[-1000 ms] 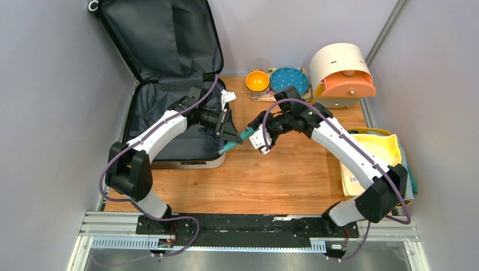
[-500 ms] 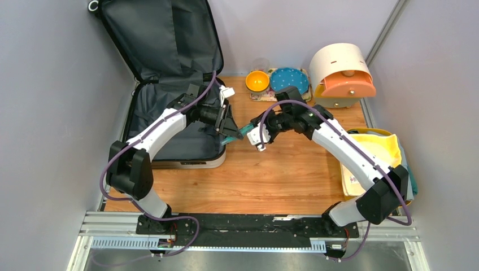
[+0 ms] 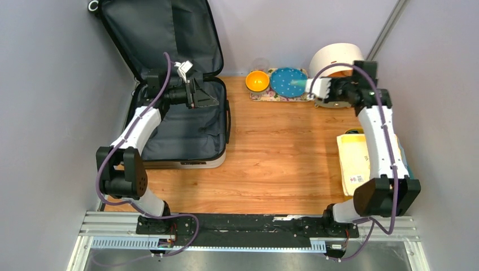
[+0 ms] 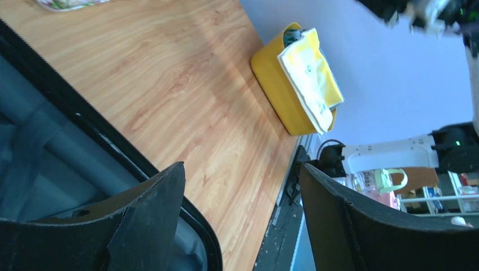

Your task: Open, take out, and arrange the luggage

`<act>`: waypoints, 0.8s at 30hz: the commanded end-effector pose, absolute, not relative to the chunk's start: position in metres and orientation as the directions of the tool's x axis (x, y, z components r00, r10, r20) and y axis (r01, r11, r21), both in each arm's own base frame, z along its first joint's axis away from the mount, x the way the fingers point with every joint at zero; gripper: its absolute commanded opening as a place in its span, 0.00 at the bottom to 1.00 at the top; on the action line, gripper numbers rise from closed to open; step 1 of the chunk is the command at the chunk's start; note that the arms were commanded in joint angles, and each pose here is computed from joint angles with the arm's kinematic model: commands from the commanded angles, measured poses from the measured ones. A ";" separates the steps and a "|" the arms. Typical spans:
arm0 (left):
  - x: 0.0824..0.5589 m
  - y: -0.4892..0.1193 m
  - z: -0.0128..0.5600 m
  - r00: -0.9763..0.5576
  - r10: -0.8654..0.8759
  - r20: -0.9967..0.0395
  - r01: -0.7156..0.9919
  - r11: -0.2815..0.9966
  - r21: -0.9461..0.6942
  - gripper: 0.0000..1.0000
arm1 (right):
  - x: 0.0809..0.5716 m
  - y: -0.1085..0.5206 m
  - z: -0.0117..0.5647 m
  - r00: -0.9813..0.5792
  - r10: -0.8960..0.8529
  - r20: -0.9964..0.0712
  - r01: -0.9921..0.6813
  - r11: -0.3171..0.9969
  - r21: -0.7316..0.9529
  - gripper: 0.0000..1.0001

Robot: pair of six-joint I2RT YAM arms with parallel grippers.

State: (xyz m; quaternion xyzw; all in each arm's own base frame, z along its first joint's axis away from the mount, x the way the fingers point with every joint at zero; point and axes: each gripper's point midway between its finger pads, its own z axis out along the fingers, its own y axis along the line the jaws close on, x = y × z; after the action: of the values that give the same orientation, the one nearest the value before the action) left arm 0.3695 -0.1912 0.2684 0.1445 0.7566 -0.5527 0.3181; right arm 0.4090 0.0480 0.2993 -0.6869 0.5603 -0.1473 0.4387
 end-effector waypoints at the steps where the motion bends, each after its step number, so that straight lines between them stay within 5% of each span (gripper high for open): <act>1: 0.357 -0.200 0.289 -0.722 -0.151 -0.675 0.620 0.291 -0.728 0.82 | 0.440 -0.046 0.351 0.180 -0.970 -0.166 -0.512 0.052 -0.857 0.00; 11: 0.351 -0.200 0.286 -0.726 -0.161 -0.669 0.615 0.285 -0.735 0.83 | 0.476 -0.132 0.379 0.083 -0.996 -0.028 -0.437 -0.011 -0.899 0.00; 24: 0.347 -0.199 0.278 -0.734 -0.172 -0.657 0.597 0.296 -0.746 0.84 | 0.472 -0.143 0.351 0.233 -0.960 0.156 -0.466 -0.251 -0.849 0.00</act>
State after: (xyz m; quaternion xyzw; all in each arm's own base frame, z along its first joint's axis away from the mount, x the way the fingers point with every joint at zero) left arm 0.3497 -0.1994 0.2611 0.1300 0.7462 -0.5753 0.3086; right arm 0.4709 -0.1473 0.3340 -0.6683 0.5685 -0.3242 0.3536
